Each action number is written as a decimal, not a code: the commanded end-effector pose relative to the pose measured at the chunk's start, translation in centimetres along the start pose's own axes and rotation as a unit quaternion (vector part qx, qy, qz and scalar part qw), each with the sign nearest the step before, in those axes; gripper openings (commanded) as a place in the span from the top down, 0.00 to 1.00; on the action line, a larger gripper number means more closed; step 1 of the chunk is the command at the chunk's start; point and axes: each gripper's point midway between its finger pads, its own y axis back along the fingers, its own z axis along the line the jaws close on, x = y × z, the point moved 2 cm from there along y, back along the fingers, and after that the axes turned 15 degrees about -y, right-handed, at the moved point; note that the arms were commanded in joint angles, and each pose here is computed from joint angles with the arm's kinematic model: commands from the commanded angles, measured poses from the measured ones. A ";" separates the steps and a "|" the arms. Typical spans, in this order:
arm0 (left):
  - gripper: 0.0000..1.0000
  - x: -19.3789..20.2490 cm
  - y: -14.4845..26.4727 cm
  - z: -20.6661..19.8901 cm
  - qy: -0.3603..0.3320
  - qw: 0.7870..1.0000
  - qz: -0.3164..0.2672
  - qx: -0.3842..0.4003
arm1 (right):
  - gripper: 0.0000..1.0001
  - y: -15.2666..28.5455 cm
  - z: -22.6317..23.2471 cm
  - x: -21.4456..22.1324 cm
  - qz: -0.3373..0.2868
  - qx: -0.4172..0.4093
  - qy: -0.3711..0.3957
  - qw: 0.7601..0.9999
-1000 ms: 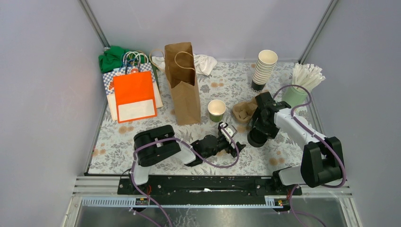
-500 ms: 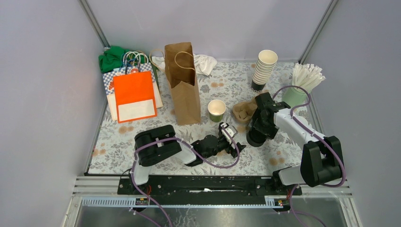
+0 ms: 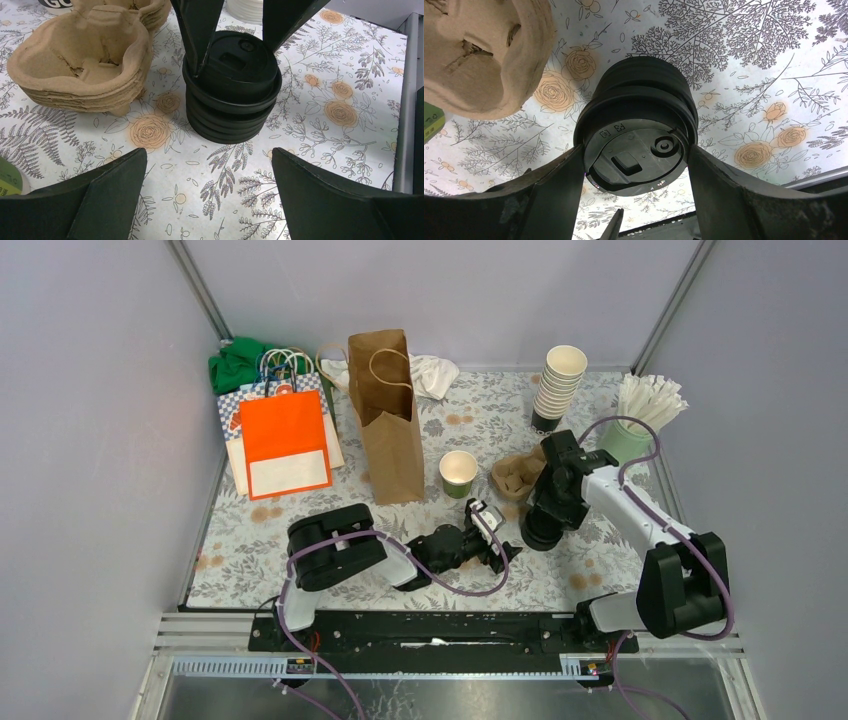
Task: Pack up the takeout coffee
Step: Close the cup lid on the coffee cup.
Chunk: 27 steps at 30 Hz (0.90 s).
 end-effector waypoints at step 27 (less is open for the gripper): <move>0.01 -2.8 10.6 4.5 0.042 0.994 0.017 -0.104 | 0.29 7.1 5.3 -2.4 -0.028 -0.166 0.108 0.980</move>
